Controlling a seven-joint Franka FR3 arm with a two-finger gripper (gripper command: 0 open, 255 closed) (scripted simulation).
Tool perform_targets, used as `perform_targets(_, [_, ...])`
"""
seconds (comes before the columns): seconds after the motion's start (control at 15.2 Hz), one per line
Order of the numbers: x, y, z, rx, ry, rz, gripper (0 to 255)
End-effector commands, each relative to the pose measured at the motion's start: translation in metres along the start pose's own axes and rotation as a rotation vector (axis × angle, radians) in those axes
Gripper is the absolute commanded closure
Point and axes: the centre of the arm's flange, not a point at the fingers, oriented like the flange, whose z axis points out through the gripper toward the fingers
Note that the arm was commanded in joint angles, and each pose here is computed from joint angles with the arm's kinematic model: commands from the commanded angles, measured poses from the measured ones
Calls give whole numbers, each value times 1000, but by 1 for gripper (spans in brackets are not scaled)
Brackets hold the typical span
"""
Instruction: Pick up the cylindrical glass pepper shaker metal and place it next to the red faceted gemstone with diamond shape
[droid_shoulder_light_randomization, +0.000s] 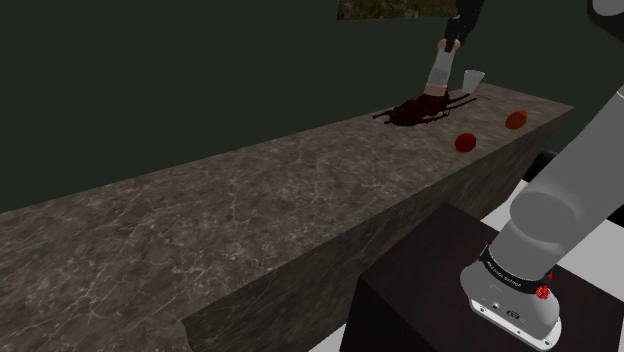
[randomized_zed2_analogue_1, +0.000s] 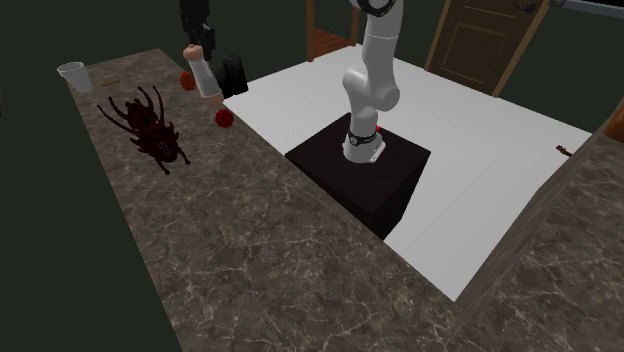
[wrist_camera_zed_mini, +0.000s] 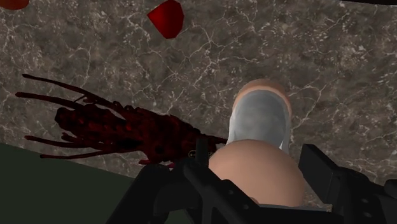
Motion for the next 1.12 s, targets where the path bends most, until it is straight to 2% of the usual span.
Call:
perform_targets(0.0, [4, 27, 6, -1, 0, -2, 255])
perform_targets(0.33, [12, 86, 18, -1, 0, -2, 255])
perform_targets(1.06, [8, 75, 75, -1, 0, -2, 255])
